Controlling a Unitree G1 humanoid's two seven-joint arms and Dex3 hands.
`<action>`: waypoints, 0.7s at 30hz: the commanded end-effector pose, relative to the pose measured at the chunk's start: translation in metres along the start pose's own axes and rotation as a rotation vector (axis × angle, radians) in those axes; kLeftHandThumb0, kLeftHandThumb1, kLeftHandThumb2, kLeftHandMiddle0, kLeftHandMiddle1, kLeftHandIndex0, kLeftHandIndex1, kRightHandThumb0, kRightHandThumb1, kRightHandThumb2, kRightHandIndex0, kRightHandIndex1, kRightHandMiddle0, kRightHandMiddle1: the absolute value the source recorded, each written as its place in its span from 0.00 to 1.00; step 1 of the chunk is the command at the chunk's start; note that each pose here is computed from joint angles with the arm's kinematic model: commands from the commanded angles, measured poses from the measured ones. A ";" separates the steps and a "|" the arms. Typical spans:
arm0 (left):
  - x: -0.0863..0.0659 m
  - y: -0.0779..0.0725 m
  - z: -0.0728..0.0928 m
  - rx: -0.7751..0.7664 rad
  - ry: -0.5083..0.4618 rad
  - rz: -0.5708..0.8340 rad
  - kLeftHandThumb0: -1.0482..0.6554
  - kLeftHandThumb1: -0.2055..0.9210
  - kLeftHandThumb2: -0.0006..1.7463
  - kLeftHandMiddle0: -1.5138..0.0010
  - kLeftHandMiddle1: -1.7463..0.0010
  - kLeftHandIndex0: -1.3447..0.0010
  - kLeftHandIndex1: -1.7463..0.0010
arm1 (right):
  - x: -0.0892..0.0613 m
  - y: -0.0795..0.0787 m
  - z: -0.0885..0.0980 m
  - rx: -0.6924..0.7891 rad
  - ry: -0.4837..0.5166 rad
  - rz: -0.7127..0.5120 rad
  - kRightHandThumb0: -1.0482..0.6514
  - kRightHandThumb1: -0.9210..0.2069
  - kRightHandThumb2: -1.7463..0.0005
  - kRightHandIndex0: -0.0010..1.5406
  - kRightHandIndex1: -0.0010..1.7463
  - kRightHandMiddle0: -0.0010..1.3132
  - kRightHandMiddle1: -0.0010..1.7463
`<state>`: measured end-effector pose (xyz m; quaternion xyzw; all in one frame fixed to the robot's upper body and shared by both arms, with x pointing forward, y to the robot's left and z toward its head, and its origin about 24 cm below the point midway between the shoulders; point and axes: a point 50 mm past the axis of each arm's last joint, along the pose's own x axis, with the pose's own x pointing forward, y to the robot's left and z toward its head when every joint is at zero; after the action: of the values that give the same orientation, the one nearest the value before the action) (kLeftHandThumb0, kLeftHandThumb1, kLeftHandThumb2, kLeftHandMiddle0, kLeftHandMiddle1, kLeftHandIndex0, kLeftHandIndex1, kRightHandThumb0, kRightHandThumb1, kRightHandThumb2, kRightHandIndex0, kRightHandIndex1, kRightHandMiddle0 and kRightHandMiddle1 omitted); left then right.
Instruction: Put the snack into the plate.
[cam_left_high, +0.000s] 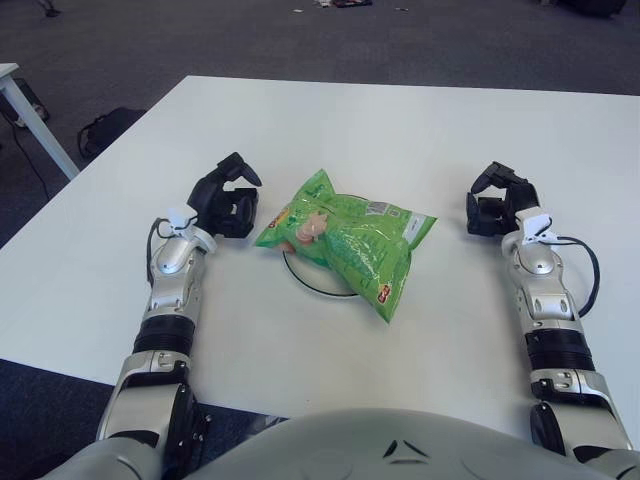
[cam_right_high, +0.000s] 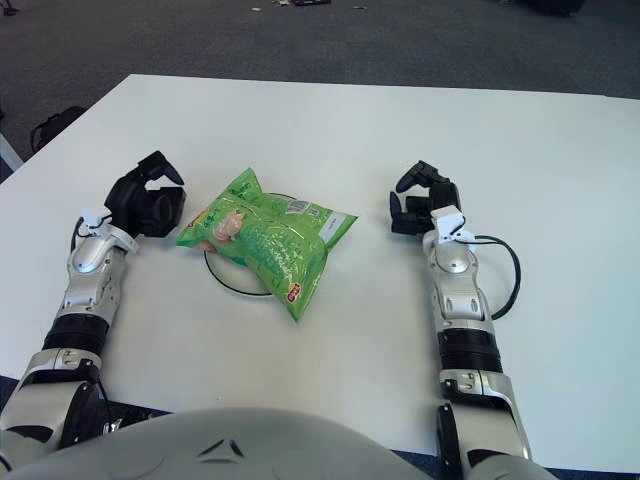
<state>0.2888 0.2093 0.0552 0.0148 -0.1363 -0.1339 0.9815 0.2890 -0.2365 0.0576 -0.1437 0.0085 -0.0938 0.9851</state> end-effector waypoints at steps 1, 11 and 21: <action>-0.037 -0.025 -0.045 -0.153 0.176 0.051 0.34 0.49 0.73 0.18 0.00 0.56 0.00 | -0.014 0.007 -0.035 0.049 0.183 0.018 0.32 0.58 0.21 0.88 1.00 0.50 1.00; -0.036 -0.025 -0.044 -0.153 0.188 0.074 0.34 0.48 0.74 0.18 0.00 0.56 0.00 | -0.014 0.006 -0.033 0.126 0.191 0.003 0.33 0.56 0.22 0.88 1.00 0.49 1.00; -0.036 -0.025 -0.043 -0.149 0.202 0.076 0.34 0.48 0.74 0.20 0.00 0.55 0.00 | -0.014 0.004 -0.033 0.141 0.190 0.002 0.33 0.55 0.23 0.88 1.00 0.48 1.00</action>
<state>0.2896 0.2101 0.0531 0.0059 -0.1128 -0.1197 0.9864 0.2883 -0.2411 0.0570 -0.0804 0.0196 -0.1051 0.9910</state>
